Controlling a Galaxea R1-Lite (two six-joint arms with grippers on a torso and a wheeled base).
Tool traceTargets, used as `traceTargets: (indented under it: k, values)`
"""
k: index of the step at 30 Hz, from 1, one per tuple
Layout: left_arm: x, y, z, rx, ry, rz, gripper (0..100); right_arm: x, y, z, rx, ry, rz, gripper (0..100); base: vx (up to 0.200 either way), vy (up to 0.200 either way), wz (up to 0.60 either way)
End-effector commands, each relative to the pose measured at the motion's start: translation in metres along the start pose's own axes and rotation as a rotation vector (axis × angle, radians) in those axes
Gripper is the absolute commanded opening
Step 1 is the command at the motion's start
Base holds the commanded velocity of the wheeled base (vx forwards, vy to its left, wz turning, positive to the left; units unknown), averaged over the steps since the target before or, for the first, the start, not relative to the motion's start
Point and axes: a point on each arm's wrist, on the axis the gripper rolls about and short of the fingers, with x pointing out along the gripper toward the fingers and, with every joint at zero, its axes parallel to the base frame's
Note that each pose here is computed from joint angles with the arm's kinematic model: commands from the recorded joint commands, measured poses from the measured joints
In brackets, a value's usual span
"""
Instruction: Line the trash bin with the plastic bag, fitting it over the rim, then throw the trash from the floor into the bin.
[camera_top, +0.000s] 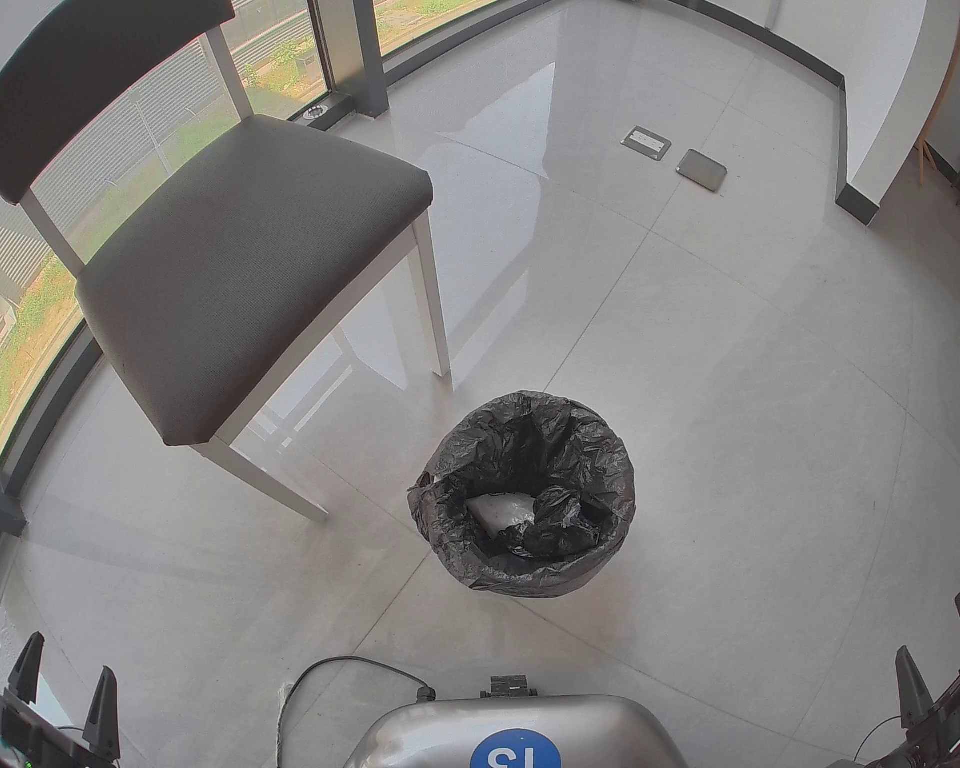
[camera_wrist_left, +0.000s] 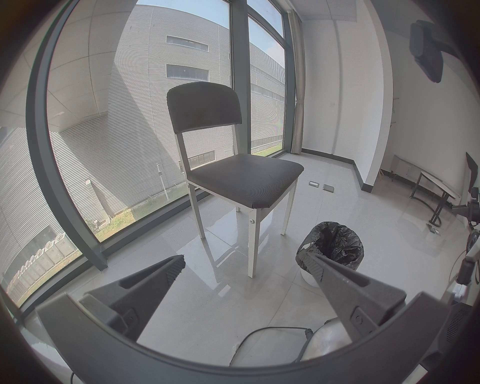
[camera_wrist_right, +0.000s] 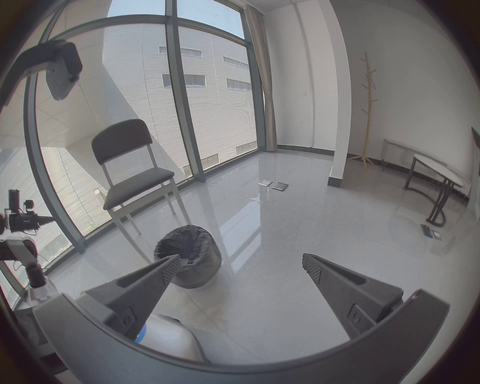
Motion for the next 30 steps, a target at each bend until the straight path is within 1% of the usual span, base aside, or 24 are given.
traceTargets:
  k: [1, 4, 5, 6, 11, 14, 16, 17, 19, 22, 23, 24, 30]
  values:
    - [0.0, 0.0, -0.0051, 0.001, 0.001, 0.002, 100, -0.0002, 0.0007, -0.0051, 0.047, 0.002, 0.021, 100, 0.0, 0.0, 0.0]
    - [0.0, 0.0, -0.0051, 0.001, 0.001, 0.0, 100, -0.0002, 0.0009, -0.0051, 0.125, 0.003, 0.028, 100, 0.0, 0.0, 0.0]
    - [0.0, 0.0, -0.0051, 0.001, 0.001, 0.002, 100, -0.0002, 0.0009, -0.0051, 0.13, 0.003, 0.028, 100, 0.0, 0.0, 0.0]
    - [0.0, 0.0, -0.0051, 0.001, 0.001, 0.0, 100, -0.0002, 0.0009, -0.0051, 0.17, 0.003, 0.028, 100, 0.0, 0.0, 0.0]
    - [0.0, 0.0, -0.0051, 0.001, 0.001, 0.002, 100, -0.0002, 0.0007, -0.005, 0.172, 0.002, 0.02, 100, 0.0, 0.0, 0.0]
    - [0.0, 0.0, -0.0051, 0.001, 0.001, 0.002, 100, -0.0002, 0.0012, -0.0051, 0.196, 0.004, 0.042, 100, 0.0, 0.0, 0.0]
    - [0.0, 0.0, -0.0051, 0.001, 0.001, 0.002, 100, -0.0003, 0.002, -0.0051, 0.232, 0.008, 0.08, 100, 0.0, 0.0, 0.0]
    - [0.0, 0.0, -0.0051, 0.001, 0.001, 0.002, 100, -0.0003, 0.002, -0.0051, 0.232, 0.008, 0.08, 100, 0.0, 0.0, 0.0]
    - [0.0, 0.0, -0.0051, 0.001, 0.001, 0.002, 100, -0.0003, 0.0026, -0.005, 0.232, 0.01, 0.106, 100, 0.0, 0.0, 0.0]
    - [0.0, 0.0, -0.0051, 0.001, 0.001, 0.002, 100, -0.0003, 0.0027, -0.0058, 0.168, 0.014, 0.108, 100, 0.0, 0.0, 0.0]
    - [0.0, 0.0, -0.0051, 0.001, 0.001, 0.002, 100, -0.0003, 0.0027, -0.0058, 0.163, 0.014, 0.108, 100, 0.0, 0.0, 0.0]
    - [0.0, 0.0, -0.0051, 0.001, 0.001, 0.002, 100, -0.0003, 0.0026, -0.0061, 0.145, 0.015, 0.103, 100, 0.0, 0.0, 0.0]
    - [0.0, 0.0, -0.0051, 0.001, 0.001, 0.002, 100, -0.0002, 0.0013, -0.0062, 0.142, 0.014, 0.046, 100, 0.0, 0.0, 0.0]
